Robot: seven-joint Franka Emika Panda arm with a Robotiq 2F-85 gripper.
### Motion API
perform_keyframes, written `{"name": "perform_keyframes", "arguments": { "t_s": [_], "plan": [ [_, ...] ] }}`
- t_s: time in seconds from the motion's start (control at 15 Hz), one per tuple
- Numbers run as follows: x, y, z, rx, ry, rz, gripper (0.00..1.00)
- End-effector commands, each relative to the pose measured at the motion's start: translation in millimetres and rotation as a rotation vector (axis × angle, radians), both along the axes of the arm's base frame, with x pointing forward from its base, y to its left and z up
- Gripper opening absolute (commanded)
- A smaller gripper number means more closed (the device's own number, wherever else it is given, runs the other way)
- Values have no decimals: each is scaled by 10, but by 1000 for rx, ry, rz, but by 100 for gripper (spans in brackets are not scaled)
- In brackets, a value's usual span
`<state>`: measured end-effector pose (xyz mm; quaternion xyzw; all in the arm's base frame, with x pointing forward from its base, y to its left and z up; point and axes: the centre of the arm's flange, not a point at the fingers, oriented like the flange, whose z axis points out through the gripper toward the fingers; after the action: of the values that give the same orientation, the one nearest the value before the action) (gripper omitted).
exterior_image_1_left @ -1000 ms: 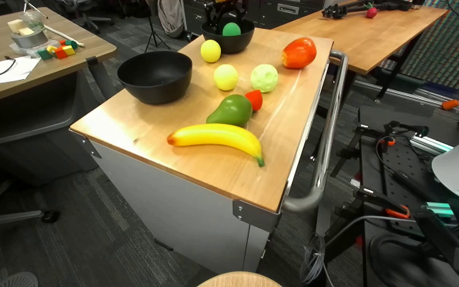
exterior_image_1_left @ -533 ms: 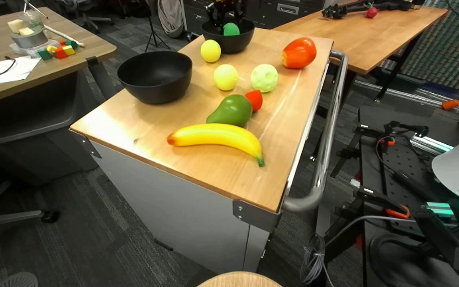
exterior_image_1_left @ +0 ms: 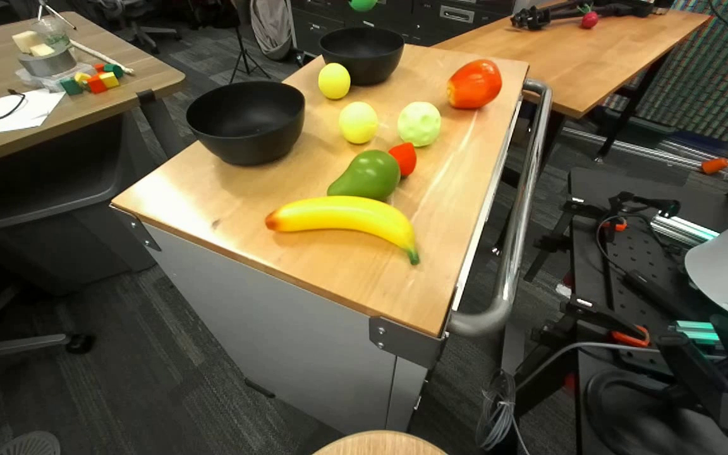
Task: Remove the fruits from the left and right bowl respectively and put them on the table
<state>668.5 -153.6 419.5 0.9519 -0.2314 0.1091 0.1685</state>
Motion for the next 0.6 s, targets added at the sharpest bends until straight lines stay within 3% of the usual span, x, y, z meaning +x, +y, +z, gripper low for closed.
{"name": "perform_keyframes", "arguments": {
  "t_s": [0.0, 0.13, 0.53],
  "plan": [
    [-711, 440, 370, -39, -61, 145, 29],
    [-965, 672, 323, -18, -74, 171, 29],
    [-1714, 1142, -339, 70, -7, 172, 29]
  ]
}}
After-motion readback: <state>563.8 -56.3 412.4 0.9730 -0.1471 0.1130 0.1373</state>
